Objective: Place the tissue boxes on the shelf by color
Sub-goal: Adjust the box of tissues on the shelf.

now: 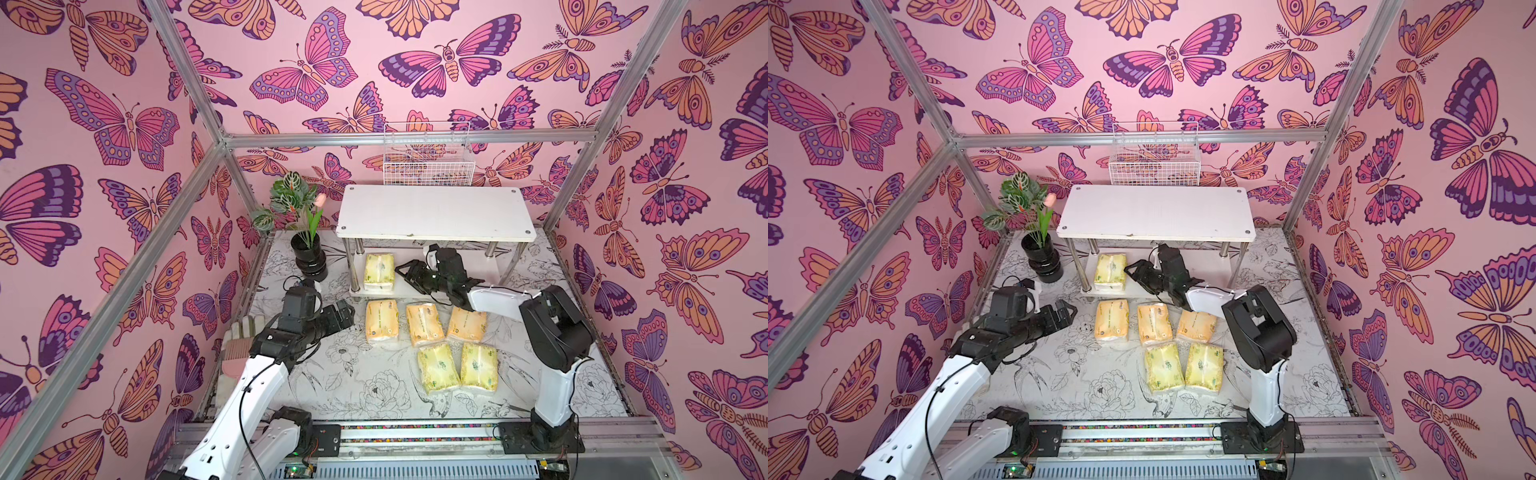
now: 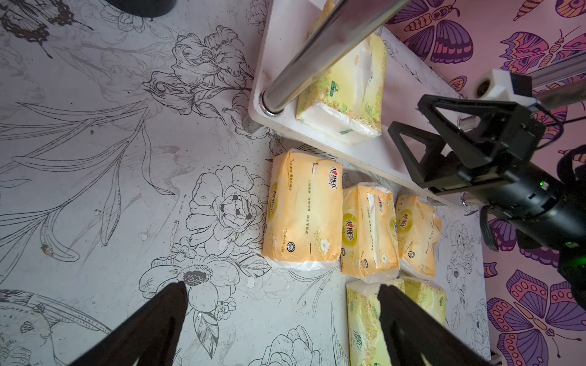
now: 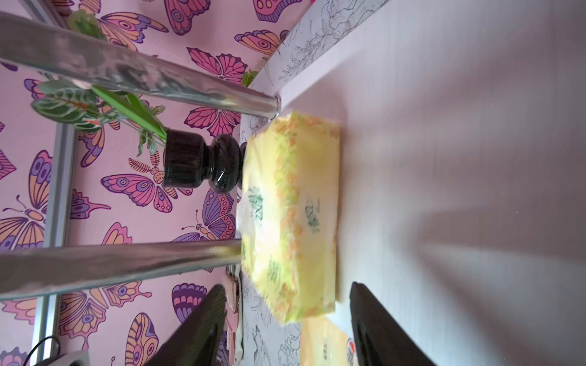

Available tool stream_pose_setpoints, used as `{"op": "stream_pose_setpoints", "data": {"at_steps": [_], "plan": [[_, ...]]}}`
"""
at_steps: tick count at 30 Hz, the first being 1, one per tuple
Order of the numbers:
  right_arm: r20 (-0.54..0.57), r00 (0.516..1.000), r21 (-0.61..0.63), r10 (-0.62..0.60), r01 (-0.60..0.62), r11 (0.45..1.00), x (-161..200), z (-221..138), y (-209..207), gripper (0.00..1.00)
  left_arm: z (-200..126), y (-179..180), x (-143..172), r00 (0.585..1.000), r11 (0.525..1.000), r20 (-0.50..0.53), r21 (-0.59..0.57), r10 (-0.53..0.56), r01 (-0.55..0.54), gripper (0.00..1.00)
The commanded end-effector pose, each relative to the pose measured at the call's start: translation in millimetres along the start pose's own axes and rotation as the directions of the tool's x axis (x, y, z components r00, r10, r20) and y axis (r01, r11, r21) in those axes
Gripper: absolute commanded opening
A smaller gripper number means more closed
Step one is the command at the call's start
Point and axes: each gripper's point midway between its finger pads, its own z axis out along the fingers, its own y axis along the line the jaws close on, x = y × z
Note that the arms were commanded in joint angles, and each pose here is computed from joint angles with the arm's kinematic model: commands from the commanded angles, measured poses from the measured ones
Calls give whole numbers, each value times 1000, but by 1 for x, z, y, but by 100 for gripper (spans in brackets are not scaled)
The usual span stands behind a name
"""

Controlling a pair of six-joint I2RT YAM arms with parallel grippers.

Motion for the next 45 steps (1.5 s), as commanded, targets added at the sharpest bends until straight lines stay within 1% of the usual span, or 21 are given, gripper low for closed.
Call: {"op": "stream_pose_setpoints", "data": {"at_steps": [1, 5, 11, 20, 28, 34, 40, 42, 45], "plan": [[-5, 998, -59, -67, 67, 996, 19, -6, 29, 65, -1, -1, 3, 1000, 1000, 3, 19, -2, 2, 100], [-50, 995, -67, -80, 77, 995, 48, 3, 35, 66, -2, -2, 2, 1000, 1000, 9, 25, -3, 3, 100], [-93, 994, -95, -56, 47, 994, 70, 29, 40, 65, -5, -4, 1, 1000, 999, 17, 33, -3, 3, 100], [-97, 995, -90, -34, 25, 996, 67, 56, 35, 65, -7, -5, 2, 1000, 999, 20, 42, -9, 9, 100], [-99, 995, -82, -27, 19, 996, 63, 71, 33, 65, -7, -3, 6, 1000, 999, 16, 43, -17, 16, 100], [-113, 993, -77, -32, 23, 997, 65, 74, 29, 65, -8, -2, 7, 1000, 999, 18, 44, -20, 19, 99], [-129, 991, -99, -44, 31, 995, 66, 71, 38, 65, -7, -3, 7, 1000, 999, 13, 47, -20, 19, 99], [-146, 988, -118, -43, 26, 993, 71, 65, 43, 65, -7, -4, 7, 1000, 999, 13, 51, -18, 17, 100], [-158, 985, -139, -68, 46, 989, 78, 40, 52, 65, -8, -6, 9, 1000, 998, 5, 64, -11, 11, 100]]}}
